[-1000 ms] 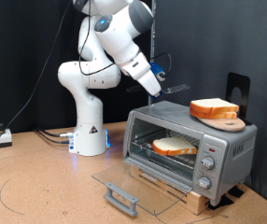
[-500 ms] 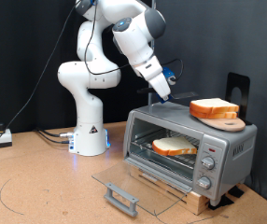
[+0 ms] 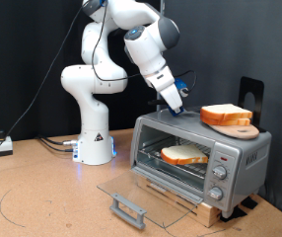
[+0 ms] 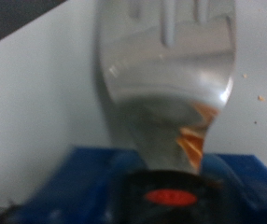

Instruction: Make a piece of toast with the oven

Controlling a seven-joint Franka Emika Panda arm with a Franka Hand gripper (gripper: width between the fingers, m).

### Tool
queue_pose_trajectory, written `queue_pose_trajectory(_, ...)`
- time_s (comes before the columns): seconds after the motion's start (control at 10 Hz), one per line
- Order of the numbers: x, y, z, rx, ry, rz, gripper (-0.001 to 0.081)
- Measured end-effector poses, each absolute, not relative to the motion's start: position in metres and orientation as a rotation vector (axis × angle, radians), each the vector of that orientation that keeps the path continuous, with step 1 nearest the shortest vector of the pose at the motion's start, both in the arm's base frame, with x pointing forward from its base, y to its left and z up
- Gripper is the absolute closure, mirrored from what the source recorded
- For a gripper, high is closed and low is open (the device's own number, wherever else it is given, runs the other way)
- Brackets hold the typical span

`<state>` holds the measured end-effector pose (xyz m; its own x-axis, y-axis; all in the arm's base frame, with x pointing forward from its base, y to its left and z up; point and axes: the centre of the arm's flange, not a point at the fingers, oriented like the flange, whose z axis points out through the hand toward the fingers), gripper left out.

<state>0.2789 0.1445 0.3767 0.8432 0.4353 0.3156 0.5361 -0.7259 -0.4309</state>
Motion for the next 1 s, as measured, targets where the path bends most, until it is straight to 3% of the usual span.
queue_pose_trajectory(0.1, 0.279, 0.146, 0.378, -2.489, -0.704, -0.267, 0.0413)
queue_pose_trajectory(0.2, 0.279, 0.147, 0.381, -2.473, -0.701, -0.267, 0.0302)
queue_pose_trajectory(0.3, 0.280, 0.147, 0.386, -2.450, -0.695, -0.266, 0.0132)
queue_pose_trajectory(0.4, 0.281, 0.145, 0.394, -2.419, -0.685, -0.269, 0.0038)
queue_pose_trajectory(0.7, 0.286, 0.128, 0.430, -2.331, -0.645, -0.307, -0.0001)
queue_pose_trajectory(1.0, 0.287, 0.121, 0.436, -2.331, -0.646, -0.318, -0.0001)
